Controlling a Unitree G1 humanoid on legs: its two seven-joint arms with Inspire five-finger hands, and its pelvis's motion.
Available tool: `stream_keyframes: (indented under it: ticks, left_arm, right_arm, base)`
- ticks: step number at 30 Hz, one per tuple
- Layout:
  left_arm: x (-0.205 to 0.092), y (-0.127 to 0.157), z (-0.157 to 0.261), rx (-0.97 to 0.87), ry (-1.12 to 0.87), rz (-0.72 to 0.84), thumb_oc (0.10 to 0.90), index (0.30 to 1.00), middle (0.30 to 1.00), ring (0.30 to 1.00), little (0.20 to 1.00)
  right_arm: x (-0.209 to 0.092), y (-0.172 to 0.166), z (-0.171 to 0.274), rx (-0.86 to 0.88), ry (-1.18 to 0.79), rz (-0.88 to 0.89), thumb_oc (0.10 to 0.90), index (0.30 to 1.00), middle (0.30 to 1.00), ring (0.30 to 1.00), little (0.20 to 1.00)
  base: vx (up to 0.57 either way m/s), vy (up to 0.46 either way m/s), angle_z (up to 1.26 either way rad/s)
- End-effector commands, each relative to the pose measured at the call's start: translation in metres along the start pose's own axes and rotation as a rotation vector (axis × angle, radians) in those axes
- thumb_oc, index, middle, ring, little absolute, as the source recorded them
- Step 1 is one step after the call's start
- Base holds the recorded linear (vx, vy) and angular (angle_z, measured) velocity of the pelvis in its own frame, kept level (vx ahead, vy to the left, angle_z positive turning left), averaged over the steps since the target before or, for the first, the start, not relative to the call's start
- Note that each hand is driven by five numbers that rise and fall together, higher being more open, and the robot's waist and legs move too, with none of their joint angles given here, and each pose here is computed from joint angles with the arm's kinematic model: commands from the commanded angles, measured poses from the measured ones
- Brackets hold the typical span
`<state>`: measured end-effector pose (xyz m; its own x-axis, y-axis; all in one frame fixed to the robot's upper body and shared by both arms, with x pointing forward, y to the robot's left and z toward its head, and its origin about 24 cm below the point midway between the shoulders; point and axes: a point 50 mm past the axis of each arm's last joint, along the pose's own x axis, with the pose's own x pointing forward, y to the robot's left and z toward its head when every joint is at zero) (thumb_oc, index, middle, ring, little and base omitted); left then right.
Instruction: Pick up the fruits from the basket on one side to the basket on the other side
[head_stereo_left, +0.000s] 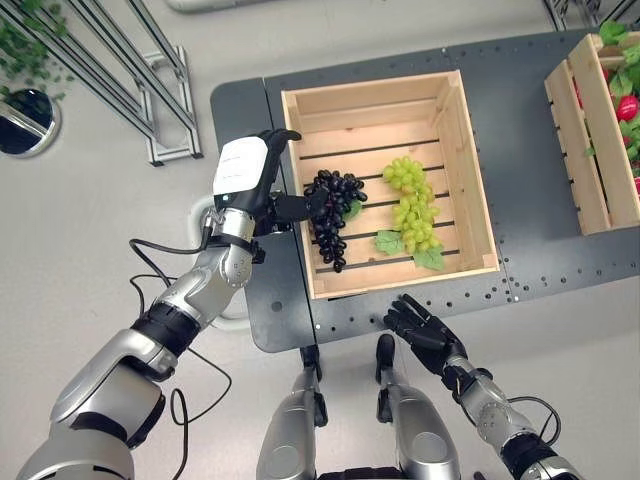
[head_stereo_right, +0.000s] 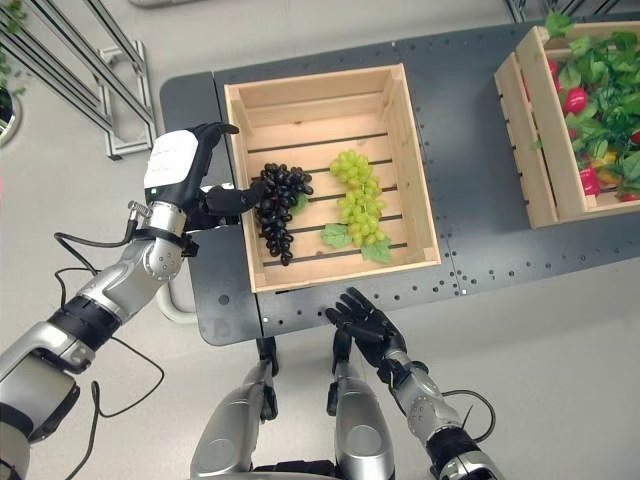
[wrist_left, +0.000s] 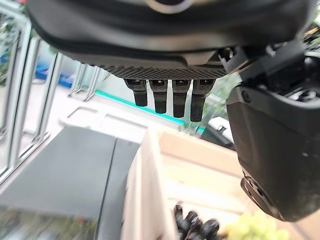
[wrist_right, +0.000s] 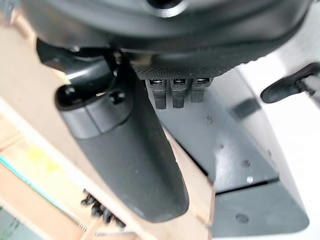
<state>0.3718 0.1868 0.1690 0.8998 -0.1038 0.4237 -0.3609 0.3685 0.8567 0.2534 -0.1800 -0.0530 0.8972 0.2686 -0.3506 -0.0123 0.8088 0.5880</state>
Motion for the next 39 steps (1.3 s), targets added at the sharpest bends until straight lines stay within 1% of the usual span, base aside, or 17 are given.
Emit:
stream_keyframes:
  ticks: [1,7,11,15,18,19,21,27,29,32,39]
  left_arm:
    - [0.04,0.056,0.033,-0.054,-0.106,0.268,0.8,0.9,0.9,0.9,0.9]
    - [0.054,0.07,0.047,-0.036,-0.119,0.34,0.8,0.9,0.9,0.9,0.9]
    - [0.061,0.085,0.055,0.018,-0.153,0.417,0.8,0.9,0.9,0.9,0.9]
    - [0.066,0.101,0.067,0.122,-0.225,0.495,0.8,0.9,0.9,0.9,0.9]
    - [0.067,0.113,0.082,0.266,-0.336,0.56,0.8,0.9,0.9,0.9,0.9]
    - [0.067,0.114,0.084,0.279,-0.346,0.564,0.8,0.9,0.9,0.9,0.9]
    - [0.067,0.116,0.096,0.374,-0.428,0.568,0.8,0.9,0.9,0.9,0.9]
    - [0.068,0.112,0.116,0.51,-0.529,0.533,0.8,0.9,0.9,0.9,0.9]
    - [0.07,0.11,0.116,0.526,-0.523,0.516,0.8,0.9,0.9,0.9,0.9]
    - [0.073,0.11,0.11,0.541,-0.459,0.479,0.8,0.9,0.9,0.9,0.9]
    - [0.081,0.111,0.072,0.543,-0.252,0.448,0.8,0.9,0.9,0.9,0.9]
  right_arm:
    - [0.005,0.015,0.014,0.021,-0.064,0.076,0.8,0.9,0.9,0.9,0.9]
    - [0.01,0.02,0.016,0.009,-0.073,0.096,0.8,0.9,0.9,0.9,0.9]
    - [0.013,0.023,0.017,0.008,-0.075,0.103,0.8,0.9,0.9,0.9,0.9]
    - [0.012,0.02,0.017,0.017,-0.075,0.095,0.8,0.9,0.9,0.9,0.9]
    - [0.012,0.017,0.017,0.025,-0.071,0.09,0.8,0.9,0.9,0.9,0.9]
    - [0.012,0.017,0.017,0.025,-0.071,0.09,0.8,0.9,0.9,0.9,0.9]
    - [0.012,0.016,0.018,0.027,-0.067,0.094,0.8,0.9,0.9,0.9,0.9]
    - [0.017,0.02,0.021,0.029,-0.069,0.104,0.8,0.9,0.9,0.9,0.9]
    - [0.018,0.021,0.022,0.03,-0.07,0.102,0.8,0.9,0.9,0.9,0.9]
    - [0.019,0.021,0.024,0.032,-0.075,0.099,0.8,0.9,0.9,0.9,0.9]
    - [0.016,0.018,0.027,0.033,-0.088,0.1,0.8,0.9,0.9,0.9,0.9]
  base:
    - [0.0,0.0,0.0]
    - [0.0,-0.003,0.01]
    - [0.01,-0.034,0.03]
    - [0.02,-0.011,0.0]
    - [0.04,-0.018,-0.02]
    - [0.04,-0.014,-0.01]
    - [0.04,-0.016,-0.01]
    - [0.04,-0.015,-0.01]
    - [0.03,-0.008,-0.05]
    - [0.01,-0.002,-0.01]
    - [0.0,0.003,0.01]
